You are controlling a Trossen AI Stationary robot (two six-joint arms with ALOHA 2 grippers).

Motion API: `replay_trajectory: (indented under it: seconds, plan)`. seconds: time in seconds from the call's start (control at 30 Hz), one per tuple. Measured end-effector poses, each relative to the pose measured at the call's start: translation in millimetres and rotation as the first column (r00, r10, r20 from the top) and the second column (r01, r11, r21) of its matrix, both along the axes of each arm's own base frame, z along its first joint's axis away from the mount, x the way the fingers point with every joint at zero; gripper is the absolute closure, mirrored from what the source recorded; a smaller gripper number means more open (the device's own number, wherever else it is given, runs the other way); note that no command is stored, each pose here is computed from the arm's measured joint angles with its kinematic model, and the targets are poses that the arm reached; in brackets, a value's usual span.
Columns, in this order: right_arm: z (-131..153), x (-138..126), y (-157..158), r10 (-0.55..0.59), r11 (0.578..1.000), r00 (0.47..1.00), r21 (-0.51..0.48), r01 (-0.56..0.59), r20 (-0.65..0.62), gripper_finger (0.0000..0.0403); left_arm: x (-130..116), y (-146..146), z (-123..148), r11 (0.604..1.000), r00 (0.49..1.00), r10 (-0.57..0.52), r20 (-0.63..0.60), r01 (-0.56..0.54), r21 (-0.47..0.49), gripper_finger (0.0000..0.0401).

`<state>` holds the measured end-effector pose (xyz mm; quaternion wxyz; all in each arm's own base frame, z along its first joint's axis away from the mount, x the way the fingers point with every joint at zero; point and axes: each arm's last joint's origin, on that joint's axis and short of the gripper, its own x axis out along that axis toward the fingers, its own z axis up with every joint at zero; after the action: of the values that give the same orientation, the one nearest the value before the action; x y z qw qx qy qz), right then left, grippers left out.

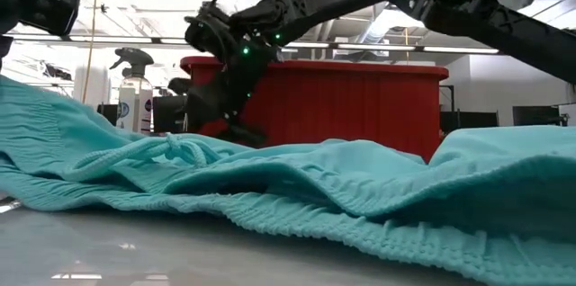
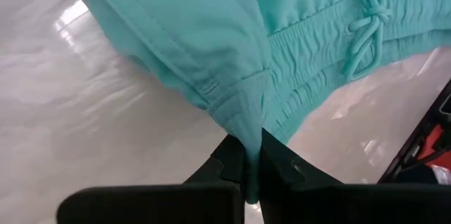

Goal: Fold laundry
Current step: Fold the light blue shorts

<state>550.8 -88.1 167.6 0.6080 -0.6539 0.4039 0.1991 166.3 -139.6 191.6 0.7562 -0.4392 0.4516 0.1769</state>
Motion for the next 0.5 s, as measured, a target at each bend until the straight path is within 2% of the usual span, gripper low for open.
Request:
replay_trajectory:
  seconds: [0.13,0.23,0.37,0.5]
  plan:
    - [-0.2,1.1,-3.1,-0.006,1.0,1.0,-0.025,0.006,0.007,0.0197,0.2,0.3,0.0,1.0,1.0,-0.009,0.003,0.009,0.009,0.0401]
    - [-2.5,1.0,-4.0,-0.003,0.999,1.0,-0.038,0.003,-0.005,0.0221,0.3,0.4,0.0,1.0,1.0,-0.009,0.004,0.009,0.011,0.0401]
    - [-3.6,0.4,-3.4,0.002,0.999,1.0,-0.037,-0.002,-0.015,0.0288,0.3,0.3,0.0,1.0,1.0,-0.01,0.003,0.01,0.009,0.0401]
    - [-3.0,1.3,-3.9,-0.015,0.998,1.0,-0.059,0.015,-0.003,0.0376,0.3,0.2,0.0,1.0,1.0,-0.019,0.004,0.019,0.013,0.0401]
